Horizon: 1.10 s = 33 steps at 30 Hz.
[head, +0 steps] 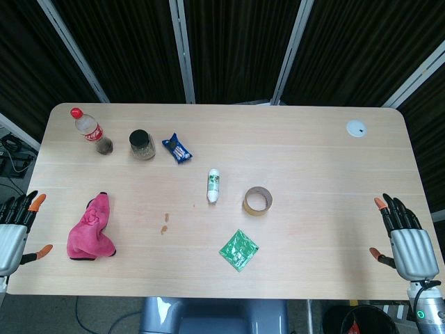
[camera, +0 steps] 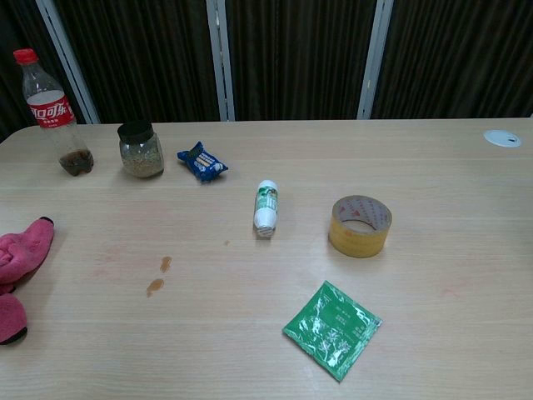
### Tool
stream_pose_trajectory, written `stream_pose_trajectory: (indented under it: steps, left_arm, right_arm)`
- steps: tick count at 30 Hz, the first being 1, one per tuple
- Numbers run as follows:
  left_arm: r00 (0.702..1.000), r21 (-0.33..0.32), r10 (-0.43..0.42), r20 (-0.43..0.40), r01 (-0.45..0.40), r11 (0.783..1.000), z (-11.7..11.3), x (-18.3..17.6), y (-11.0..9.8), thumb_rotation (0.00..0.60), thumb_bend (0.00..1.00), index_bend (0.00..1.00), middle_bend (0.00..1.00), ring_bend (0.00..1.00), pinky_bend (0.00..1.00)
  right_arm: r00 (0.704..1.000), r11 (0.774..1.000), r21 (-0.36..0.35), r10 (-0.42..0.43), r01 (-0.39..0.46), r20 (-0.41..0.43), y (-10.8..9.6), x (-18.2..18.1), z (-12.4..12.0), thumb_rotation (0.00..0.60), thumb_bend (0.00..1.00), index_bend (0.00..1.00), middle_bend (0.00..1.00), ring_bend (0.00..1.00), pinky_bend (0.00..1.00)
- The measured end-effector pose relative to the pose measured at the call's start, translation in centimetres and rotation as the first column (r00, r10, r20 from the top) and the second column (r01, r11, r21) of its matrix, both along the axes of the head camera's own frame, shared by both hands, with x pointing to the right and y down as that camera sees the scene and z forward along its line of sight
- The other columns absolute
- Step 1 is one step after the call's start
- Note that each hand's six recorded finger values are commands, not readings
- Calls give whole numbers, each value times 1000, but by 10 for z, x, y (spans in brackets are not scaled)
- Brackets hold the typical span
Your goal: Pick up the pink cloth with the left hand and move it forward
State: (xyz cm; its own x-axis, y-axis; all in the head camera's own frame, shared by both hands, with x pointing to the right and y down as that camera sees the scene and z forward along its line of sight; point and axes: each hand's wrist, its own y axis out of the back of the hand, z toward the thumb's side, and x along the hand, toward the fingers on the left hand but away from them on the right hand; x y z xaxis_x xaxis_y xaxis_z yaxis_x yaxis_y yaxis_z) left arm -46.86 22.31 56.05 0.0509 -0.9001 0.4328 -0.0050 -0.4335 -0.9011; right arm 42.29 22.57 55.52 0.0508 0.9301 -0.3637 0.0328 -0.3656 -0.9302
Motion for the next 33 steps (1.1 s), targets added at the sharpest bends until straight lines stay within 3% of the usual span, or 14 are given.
stream_pose_trajectory:
  steps: [19,27,33]
  left_arm:
    - [1000,-48,1,25,0,999,7,-1,4,600,0,0,0,0,0]
    - [998,-121,18,56,-12,993,14,0,10,600,0,17,0,0,8]
    - [994,-217,52,100,-29,976,28,3,18,600,1,137,0,0,109]
  right_arm:
    - [1000,1000,-18,10,-10,-4,0,1,2,600,0,0,0,0,164]
    - [1000,1000,-21,16,-16,1,1,2,1,600,0,0,0,0,164]
    - [1000,1000,-22,12,-12,8,1,-1,2,600,0,0,0,0,164]
